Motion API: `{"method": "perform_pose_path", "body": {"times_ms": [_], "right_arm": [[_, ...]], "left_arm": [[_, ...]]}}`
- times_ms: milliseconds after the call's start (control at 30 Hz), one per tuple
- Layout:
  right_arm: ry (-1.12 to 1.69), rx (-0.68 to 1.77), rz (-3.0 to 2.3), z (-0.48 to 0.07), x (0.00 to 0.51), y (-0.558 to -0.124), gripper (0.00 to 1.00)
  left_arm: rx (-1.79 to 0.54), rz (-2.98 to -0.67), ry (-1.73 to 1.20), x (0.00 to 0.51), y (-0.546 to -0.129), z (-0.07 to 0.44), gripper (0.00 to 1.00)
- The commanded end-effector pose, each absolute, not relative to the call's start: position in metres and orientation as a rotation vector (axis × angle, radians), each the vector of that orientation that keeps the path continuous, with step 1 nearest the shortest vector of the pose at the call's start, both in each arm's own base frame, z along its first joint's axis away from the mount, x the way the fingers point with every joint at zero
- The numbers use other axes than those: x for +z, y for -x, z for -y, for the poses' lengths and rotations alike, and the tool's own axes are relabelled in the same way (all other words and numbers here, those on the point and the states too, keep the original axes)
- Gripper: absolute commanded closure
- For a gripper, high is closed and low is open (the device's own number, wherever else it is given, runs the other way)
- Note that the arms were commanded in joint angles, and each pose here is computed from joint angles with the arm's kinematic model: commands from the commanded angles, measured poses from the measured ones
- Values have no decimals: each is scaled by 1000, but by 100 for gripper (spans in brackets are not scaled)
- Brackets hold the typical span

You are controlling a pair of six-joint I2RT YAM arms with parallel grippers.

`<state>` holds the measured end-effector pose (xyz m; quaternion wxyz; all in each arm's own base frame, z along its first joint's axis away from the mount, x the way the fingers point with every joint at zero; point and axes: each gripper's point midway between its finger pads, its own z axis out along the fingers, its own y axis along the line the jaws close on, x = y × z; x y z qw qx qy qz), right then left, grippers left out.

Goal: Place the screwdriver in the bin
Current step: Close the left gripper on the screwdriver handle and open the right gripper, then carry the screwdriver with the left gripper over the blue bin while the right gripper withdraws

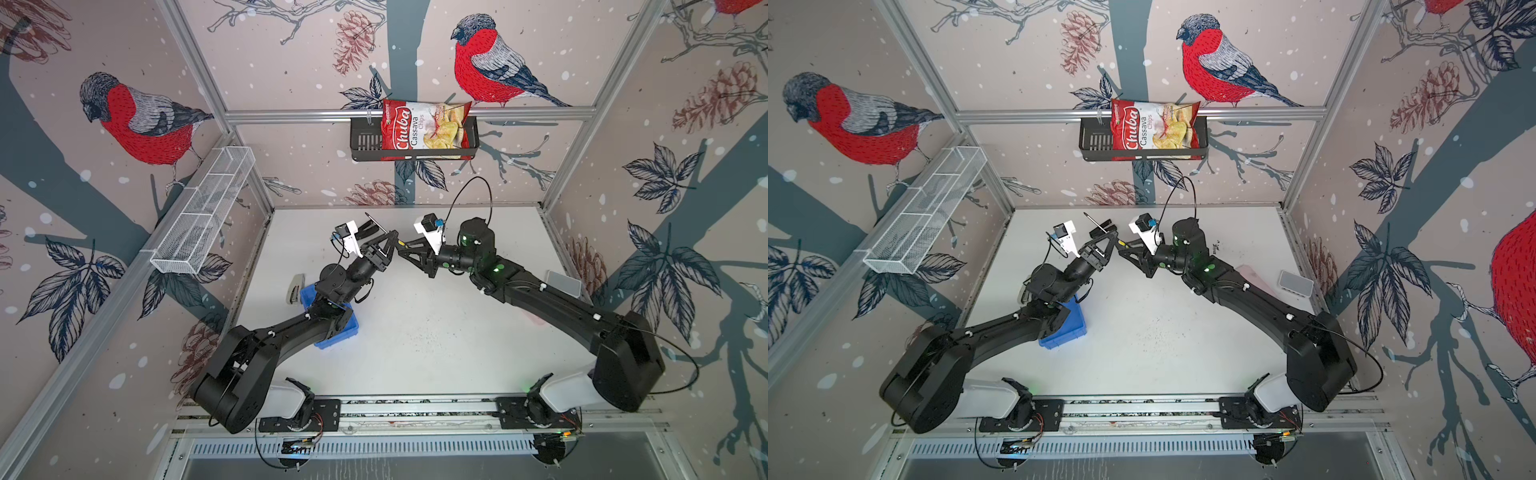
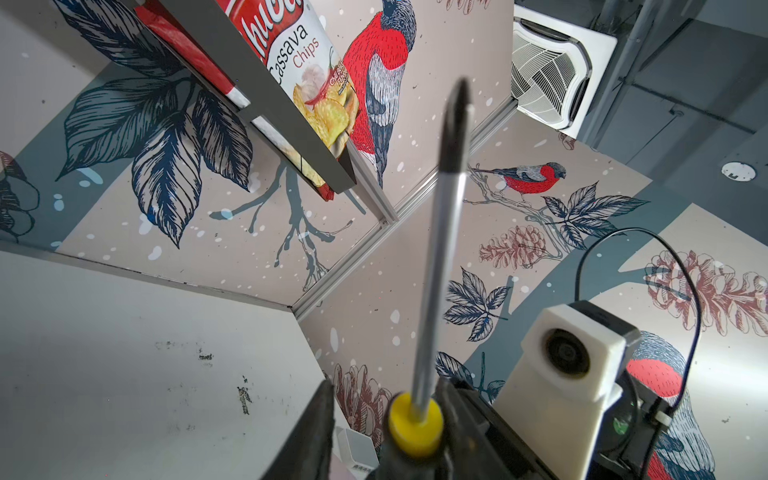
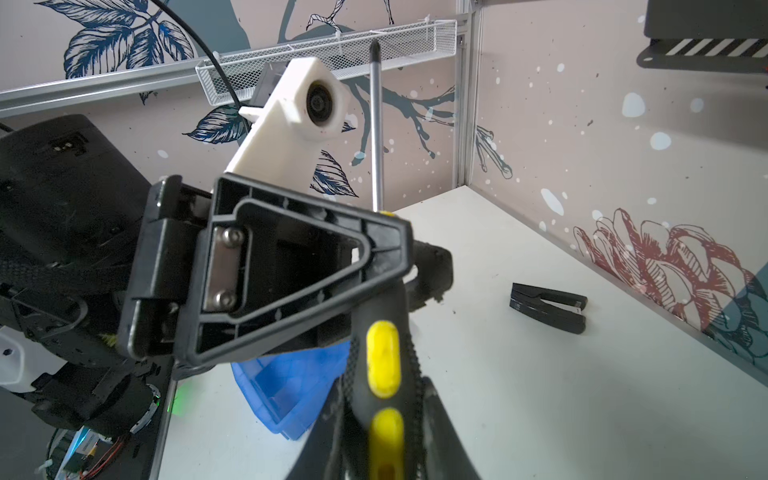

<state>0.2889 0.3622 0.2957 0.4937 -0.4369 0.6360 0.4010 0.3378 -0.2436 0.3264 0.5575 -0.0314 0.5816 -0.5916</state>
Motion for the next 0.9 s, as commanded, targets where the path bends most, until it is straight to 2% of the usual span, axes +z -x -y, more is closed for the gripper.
{"method": "perform_pose_path", "body": {"times_ms": [0, 67, 133, 400, 533, 633, 667, 867], "right_arm": [[1070, 971, -1506, -364, 303, -288, 99], [1067, 965, -1507, -364, 303, -288, 96], [1062, 959, -1506, -363, 304, -289, 89], [1058, 934, -1494, -360, 307, -290, 38], [1083, 920, -1480, -360, 306, -285, 16], [1140, 893, -1461, -363, 304, -278, 3], [1155, 885, -1456, -365, 304, -276, 0], [1244, 840, -1435, -381, 298, -257, 0]], "left_arm": [[-1402, -1331, 71, 336, -336, 240, 86], [-1397, -1333, 74, 335, -336, 239, 100], [-1392, -1337, 76, 333, -335, 238, 100], [-1344, -1382, 128, 319, -333, 225, 100], [-1281, -1457, 168, 305, -336, 214, 100], [-1230, -1540, 188, 292, -336, 206, 100], [-1208, -1563, 192, 289, -335, 204, 100], [-987, -1746, 169, 264, -326, 186, 100]]}}
